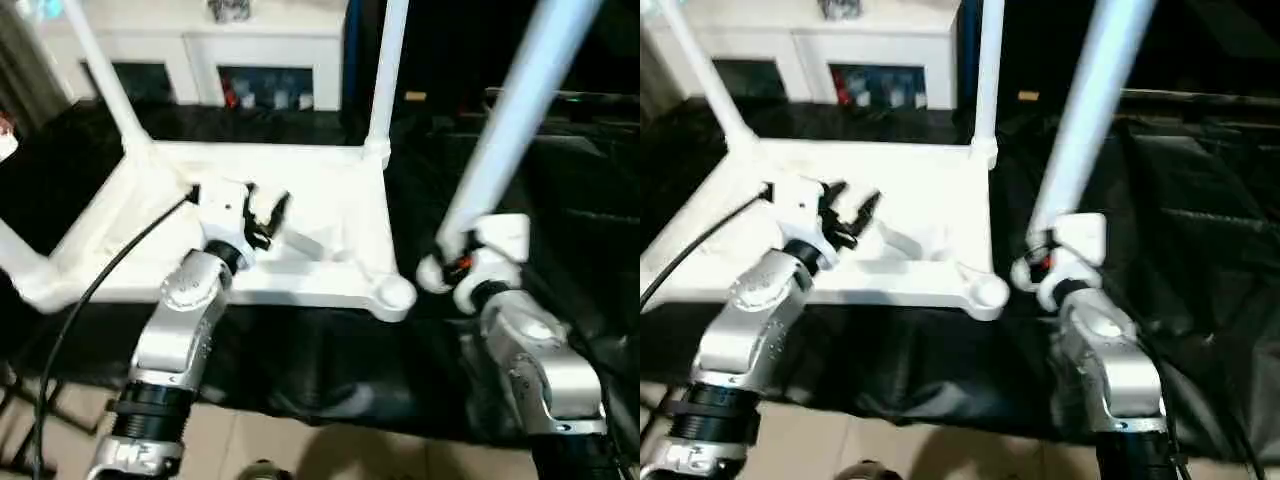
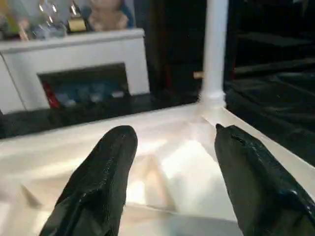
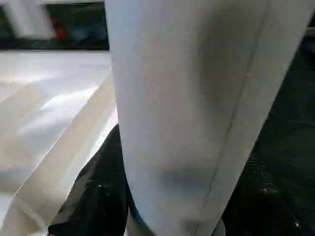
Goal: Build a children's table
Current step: Pick table leg
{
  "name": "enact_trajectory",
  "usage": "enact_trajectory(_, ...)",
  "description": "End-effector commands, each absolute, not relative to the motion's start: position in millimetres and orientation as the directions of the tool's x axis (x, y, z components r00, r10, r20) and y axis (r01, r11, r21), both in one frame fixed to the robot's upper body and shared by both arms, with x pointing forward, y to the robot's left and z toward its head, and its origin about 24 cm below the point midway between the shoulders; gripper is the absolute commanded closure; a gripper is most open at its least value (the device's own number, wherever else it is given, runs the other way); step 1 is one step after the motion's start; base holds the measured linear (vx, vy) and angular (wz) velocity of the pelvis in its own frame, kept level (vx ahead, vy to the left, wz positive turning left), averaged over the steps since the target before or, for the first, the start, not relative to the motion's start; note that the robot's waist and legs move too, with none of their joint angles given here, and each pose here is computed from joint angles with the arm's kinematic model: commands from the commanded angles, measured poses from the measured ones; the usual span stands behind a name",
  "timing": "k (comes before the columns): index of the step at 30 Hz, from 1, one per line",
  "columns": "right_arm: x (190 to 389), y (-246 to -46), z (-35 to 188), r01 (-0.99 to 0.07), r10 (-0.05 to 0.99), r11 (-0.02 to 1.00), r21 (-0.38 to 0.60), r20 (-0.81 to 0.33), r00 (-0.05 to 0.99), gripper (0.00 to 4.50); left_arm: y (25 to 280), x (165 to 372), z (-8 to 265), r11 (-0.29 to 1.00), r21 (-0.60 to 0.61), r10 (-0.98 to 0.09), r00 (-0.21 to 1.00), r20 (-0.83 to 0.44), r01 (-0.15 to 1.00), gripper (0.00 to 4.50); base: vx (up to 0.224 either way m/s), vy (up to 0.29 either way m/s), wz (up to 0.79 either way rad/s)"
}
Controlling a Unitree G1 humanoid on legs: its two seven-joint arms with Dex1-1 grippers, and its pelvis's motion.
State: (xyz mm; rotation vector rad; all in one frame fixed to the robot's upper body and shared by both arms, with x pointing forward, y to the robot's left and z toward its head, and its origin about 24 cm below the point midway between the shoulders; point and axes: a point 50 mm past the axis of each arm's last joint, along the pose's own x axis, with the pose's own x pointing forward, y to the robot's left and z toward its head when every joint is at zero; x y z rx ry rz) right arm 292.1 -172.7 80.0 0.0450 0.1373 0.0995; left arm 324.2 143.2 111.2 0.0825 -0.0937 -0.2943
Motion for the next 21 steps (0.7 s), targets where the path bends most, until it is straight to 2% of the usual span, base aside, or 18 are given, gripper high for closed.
enact_trajectory(1, 293.5, -174.9, 84, -0.06, 0.064, 0.997, 0.045, -0.098, 0.993, 2.59, 148, 325, 118, 0.964, 0.11, -0.252, 0.962, 0.104, 0.24, 1.55, 0.013, 0.206, -0.05)
enact_trajectory(3, 293.6, -180.0, 87, -0.026, 0.036, 0.995, 0.1, -0.103, 0.994, 2.59, 148, 319, 115, 0.977, 0.07, -0.208, 0.972, 0.11, 0.201, 1.55, -0.027, 0.176, 0.11)
enact_trajectory(7, 295.5, -183.5, 84, -0.044, 0.057, 0.996, 0.08, -0.161, 0.985, 2.59, 147, 310, 109, 0.98, 0.05, -0.194, 0.976, 0.096, 0.19, 1.55, -0.028, 0.018, 0.01)
enact_trajectory(8, 295.8, -183.3, 87, -0.067, 0.079, 0.993, 0.093, -0.135, 0.988, 2.59, 147, 306, 105, 0.982, 0.048, -0.184, 0.979, 0.083, 0.18, 1.55, -0.08, -0.053, -0.01)
enact_trajectory(10, 295.7, -184.3, 90, -0.035, 0.037, 0.999, 0.029, -0.083, 0.996, 2.59, 146, 301, 104, 0.979, 0.061, -0.198, 0.976, 0.091, 0.193, 1.55, -0.08, -0.059, -0.02)
enact_trajectory(11, 293.7, -180.2, 90, -0.072, 0.072, 0.997, 0.001, -0.067, 0.995, 2.59, 145, 298, 104, 0.978, 0.06, -0.206, 0.973, 0.101, 0.201, 1.55, -0.078, -0.048, -0.12)
enact_trajectory(12, 292.0, -176.8, 88, -0.116, 0.117, 0.993, 0.012, -0.072, 0.991, 2.59, 145, 297, 104, 0.978, 0.057, -0.204, 0.973, 0.104, 0.199, 1.55, -0.078, -0.048, -0.12)
enact_trajectory(13, 292.0, -176.8, 88, -0.116, 0.117, 0.993, 0.012, -0.072, 0.991, 2.59, 145, 297, 104, 0.978, 0.057, -0.204, 0.973, 0.104, 0.199, 1.55, -0.061, -0.015, -0.15)
enact_trajectory(14, 289.0, -172.2, 85, -0.178, 0.181, 0.983, 0.045, -0.085, 0.98, 2.59, 145, 295, 103, 0.978, 0.061, -0.204, 0.974, 0.097, 0.199, 1.55, 0.0, 0.0, 0.0)
enact_trajectory(16, 286.9, -168.3, 84, -0.215, 0.215, 0.976, 0.007, -0.097, 0.972, 2.59, 145, 294, 104, 0.978, 0.07, -0.203, 0.974, 0.097, 0.197, 1.55, 0.0, 0.0, 0.0)
enact_trajectory(21, 286.3, -159.0, 82, -0.272, 0.271, 0.962, 0.005, -0.097, 0.958, 2.59, 145, 293, 106, 0.976, 0.068, -0.213, 0.972, 0.096, 0.207, 1.55, -0.021, 0.02, 0.05)
